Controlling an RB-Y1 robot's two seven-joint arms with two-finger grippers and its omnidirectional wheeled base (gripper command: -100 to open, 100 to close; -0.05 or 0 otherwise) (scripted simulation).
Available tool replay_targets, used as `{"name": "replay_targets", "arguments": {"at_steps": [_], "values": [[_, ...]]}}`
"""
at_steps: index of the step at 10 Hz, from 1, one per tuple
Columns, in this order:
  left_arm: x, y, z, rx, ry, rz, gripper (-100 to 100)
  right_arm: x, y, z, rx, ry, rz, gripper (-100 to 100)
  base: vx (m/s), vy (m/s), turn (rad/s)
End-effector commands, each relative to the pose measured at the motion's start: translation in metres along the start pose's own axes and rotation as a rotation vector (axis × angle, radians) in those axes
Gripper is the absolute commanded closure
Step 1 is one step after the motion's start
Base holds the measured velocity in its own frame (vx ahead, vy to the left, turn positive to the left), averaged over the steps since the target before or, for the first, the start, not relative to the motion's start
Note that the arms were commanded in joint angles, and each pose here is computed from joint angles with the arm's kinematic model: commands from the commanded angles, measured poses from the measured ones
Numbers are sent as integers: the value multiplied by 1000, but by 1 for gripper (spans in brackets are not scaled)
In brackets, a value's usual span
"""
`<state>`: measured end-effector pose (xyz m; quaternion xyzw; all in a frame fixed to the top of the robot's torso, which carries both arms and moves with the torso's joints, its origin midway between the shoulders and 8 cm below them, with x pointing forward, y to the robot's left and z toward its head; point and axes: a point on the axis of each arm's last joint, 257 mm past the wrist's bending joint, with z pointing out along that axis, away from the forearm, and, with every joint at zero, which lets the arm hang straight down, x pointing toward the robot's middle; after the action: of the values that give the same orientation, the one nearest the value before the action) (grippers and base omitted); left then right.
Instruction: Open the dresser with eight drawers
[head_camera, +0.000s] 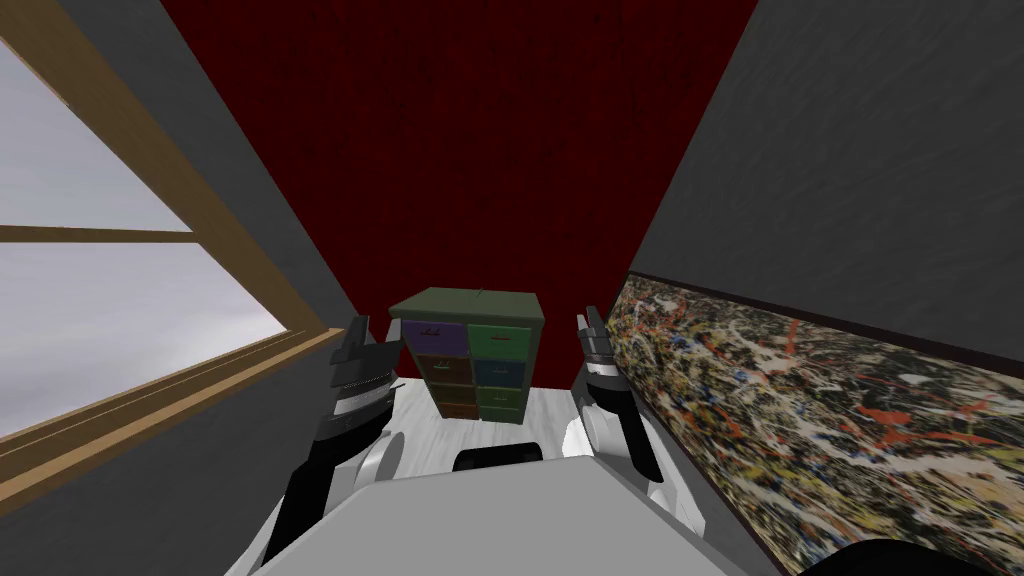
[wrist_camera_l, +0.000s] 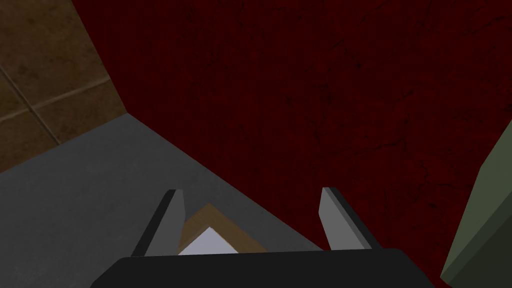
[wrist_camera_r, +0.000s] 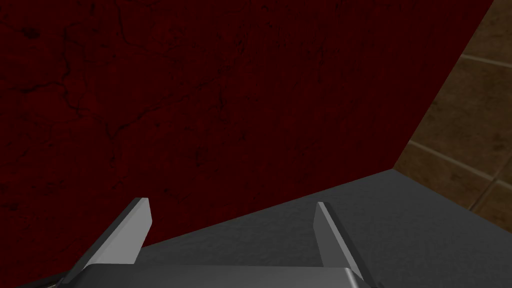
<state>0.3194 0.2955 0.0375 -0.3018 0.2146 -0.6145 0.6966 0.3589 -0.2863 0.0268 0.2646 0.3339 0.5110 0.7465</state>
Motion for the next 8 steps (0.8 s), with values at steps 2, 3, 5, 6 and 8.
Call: {"name": "replay_targets", "arguments": {"at_steps": [2,3,5,6,8], "values": [[0,0,0,0,0,0,0,0,0,0,0,0,0,0,0,0,0],[0,0,0,0,0,0,0,0,0,0,0,0,0,0,0,0,0],[0,0,0,0,0,0,0,0,0,0,0,0,0,0,0,0,0],[0,0,0,0,0,0,0,0,0,0,0,0,0,0,0,0,0],[0,0,0,0,0,0,0,0,0,0,0,0,0,0,0,0,0]]}}
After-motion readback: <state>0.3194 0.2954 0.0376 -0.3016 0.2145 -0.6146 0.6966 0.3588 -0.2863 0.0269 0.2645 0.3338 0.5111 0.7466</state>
